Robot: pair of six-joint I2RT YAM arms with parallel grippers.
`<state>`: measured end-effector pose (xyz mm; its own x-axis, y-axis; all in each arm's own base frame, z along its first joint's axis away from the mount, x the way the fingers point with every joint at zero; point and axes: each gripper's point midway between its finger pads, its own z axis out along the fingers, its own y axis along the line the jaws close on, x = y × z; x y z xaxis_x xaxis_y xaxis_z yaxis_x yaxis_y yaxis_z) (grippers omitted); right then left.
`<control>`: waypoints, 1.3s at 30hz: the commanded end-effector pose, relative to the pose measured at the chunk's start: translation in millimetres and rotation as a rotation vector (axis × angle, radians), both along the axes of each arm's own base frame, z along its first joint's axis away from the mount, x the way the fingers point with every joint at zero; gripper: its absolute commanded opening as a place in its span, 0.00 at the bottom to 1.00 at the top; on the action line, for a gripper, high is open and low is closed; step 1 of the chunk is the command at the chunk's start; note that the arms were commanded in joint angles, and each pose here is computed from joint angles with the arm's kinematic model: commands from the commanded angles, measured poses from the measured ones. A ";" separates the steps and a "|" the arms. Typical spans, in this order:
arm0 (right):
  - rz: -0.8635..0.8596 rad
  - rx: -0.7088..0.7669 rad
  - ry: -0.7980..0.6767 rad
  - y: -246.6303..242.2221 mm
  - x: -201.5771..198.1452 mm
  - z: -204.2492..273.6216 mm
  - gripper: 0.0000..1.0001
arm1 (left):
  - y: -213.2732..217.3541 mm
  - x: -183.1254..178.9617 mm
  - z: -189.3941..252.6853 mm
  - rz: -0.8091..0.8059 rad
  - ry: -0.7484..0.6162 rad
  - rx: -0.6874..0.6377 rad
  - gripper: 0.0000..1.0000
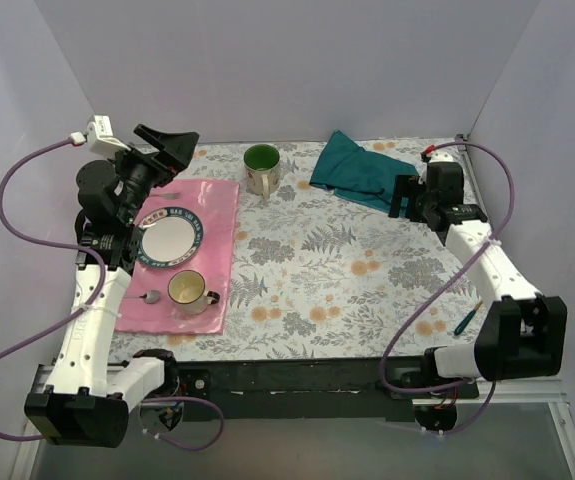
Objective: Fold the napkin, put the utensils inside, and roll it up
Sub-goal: Move the napkin to the centre of the board
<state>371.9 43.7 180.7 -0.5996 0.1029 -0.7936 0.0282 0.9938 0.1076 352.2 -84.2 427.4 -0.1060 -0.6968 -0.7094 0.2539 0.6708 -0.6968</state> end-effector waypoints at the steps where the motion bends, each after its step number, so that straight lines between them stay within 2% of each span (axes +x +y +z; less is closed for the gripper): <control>1: 0.026 0.029 0.057 12.5 39.9 -36.3 0.99 | -38.9 5.2 -38.2 -0.228 0.120 -0.091 0.98; 3: 0.004 0.046 0.082 15.7 61.3 -41.6 0.99 | -74.0 -2.2 -55.6 -0.388 0.164 -0.096 0.98; 4: -0.008 0.034 0.155 15.6 68.8 -69.9 0.99 | -88.4 -1.3 -71.3 -0.419 0.201 -0.086 0.98; 5: -0.004 0.031 0.171 17.0 76.8 -78.4 0.98 | -102.9 -6.0 -78.2 -0.450 0.198 -0.042 0.98; 6: 0.003 0.029 0.179 19.2 86.1 -82.9 0.98 | -135.2 -22.4 -84.1 -0.523 0.204 -0.012 0.98; 8: 0.001 -0.018 0.184 16.6 110.9 -95.4 0.98 | -158.4 -37.6 -100.8 -0.549 0.214 0.033 0.98; 9: -0.004 -0.036 0.174 14.3 119.2 -97.0 0.98 | -181.0 -57.3 -110.2 -0.612 0.232 0.045 0.98; 11: 0.005 -0.088 0.137 11.1 145.6 -99.2 0.98 | -195.3 -78.7 -135.9 -0.655 0.277 0.065 0.98; 13: 0.010 -0.122 0.195 7.9 155.8 -123.7 0.99 | -215.3 -107.0 -150.6 -0.727 0.294 0.099 0.98; 14: 0.018 -0.127 0.159 10.3 176.1 -109.2 0.99 | -216.7 -114.1 -166.2 -0.723 0.318 0.117 0.98; 15: 0.022 -0.136 0.174 11.4 184.0 -111.2 0.99 | -221.6 -131.3 -175.3 -0.749 0.344 0.139 0.98; 16: 0.031 -0.139 0.238 12.3 187.7 -140.3 0.98 | -221.1 -138.1 -183.7 -0.748 0.363 0.151 0.98; 17: 0.033 -0.142 0.229 14.6 201.7 -125.7 0.97 | -218.0 -143.1 -196.6 -0.729 0.385 0.165 0.98; 18: 0.034 -0.146 0.245 14.7 205.5 -130.9 0.96 | -216.9 -151.4 -196.2 -0.736 0.378 0.164 0.98; 19: 0.044 -0.147 0.288 15.9 205.5 -151.8 0.90 | -214.0 -154.3 -198.7 -0.729 0.387 0.164 0.98; 21: 0.060 -0.131 0.288 20.5 209.8 -151.8 0.81 | -207.4 -154.1 -202.4 -0.700 0.394 0.176 0.98; 22: 0.077 -0.112 0.290 25.6 207.6 -152.8 0.68 | -203.1 -154.9 -203.3 -0.689 0.392 0.199 0.98; 23: 0.091 -0.096 0.288 29.8 205.4 -152.8 0.62 | -201.5 -153.1 -201.4 -0.678 0.387 0.210 0.98; 24: 0.111 -0.081 0.306 36.0 195.9 -162.8 0.49 | -199.7 -148.3 -195.5 -0.654 0.373 0.219 0.98; 26: 0.137 -0.072 0.301 48.8 183.3 -148.3 0.31 | -198.6 -142.6 -196.1 -0.631 0.380 0.250 0.98; 27: 0.175 -0.082 0.356 63.4 157.1 -163.7 0.19 | -196.1 -134.7 -195.2 -0.590 0.381 0.259 0.98; 28: 0.203 -0.079 0.319 73.8 148.8 -139.9 0.15 | -195.3 -129.9 -189.8 -0.566 0.387 0.263 0.98; 29: 0.214 -0.090 0.330 80.5 132.4 -138.7 0.13 | -197.3 -124.7 -197.6 -0.548 0.422 0.277 0.98; 30: 0.232 -0.104 0.272 97.0 119.2 -107.1 0.10 | -193.8 -117.2 -200.4 -0.503 0.437 0.293 0.98; 31: 0.230 -0.103 0.340 97.8 83.6 -127.8 0.10 | -196.2 -112.2 -196.5 -0.492 0.437 0.297 0.98; 32: 0.246 -0.090 0.334 104.9 67.0 -123.3 0.09 | -199.4 -107.8 -204.4 -0.488 0.457 0.316 0.98; 33: 0.307 -0.043 0.268 123.9 48.3 -91.2 0.09 | -200.7 -105.1 -207.1 -0.484 0.461 0.329 0.98; 34: 0.308 -0.032 0.321 121.0 15.1 -113.8 0.09 | -202.3 -102.6 -207.3 -0.482 0.460 0.338 0.98; 35: 0.313 -0.014 0.315 123.5 -0.5 -110.1 0.09 | -203.7 -100.3 -212.5 -0.484 0.466 0.353 0.98; 37: 0.452 0.106 0.252 152.5 -36.5 -84.7 0.10 | -207.9 -100.5 -215.1 -0.505 0.459 0.359 0.98; 38: 0.487 0.140 0.303 154.4 -65.7 -100.5 0.10 | -209.6 -101.8 -219.1 -0.518 0.461 0.362 0.98; 39: 0.568 0.183 0.274 170.5 -85.7 -85.3 0.13 | -211.1 -102.6 -222.4 -0.528 0.462 0.362 0.98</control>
<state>332.8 183.7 65.8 -0.8134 -0.2167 -0.5398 -0.3462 0.9261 0.1500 247.1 -296.2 205.5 -0.7153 -0.2323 -0.6591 0.3132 0.7365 -0.5996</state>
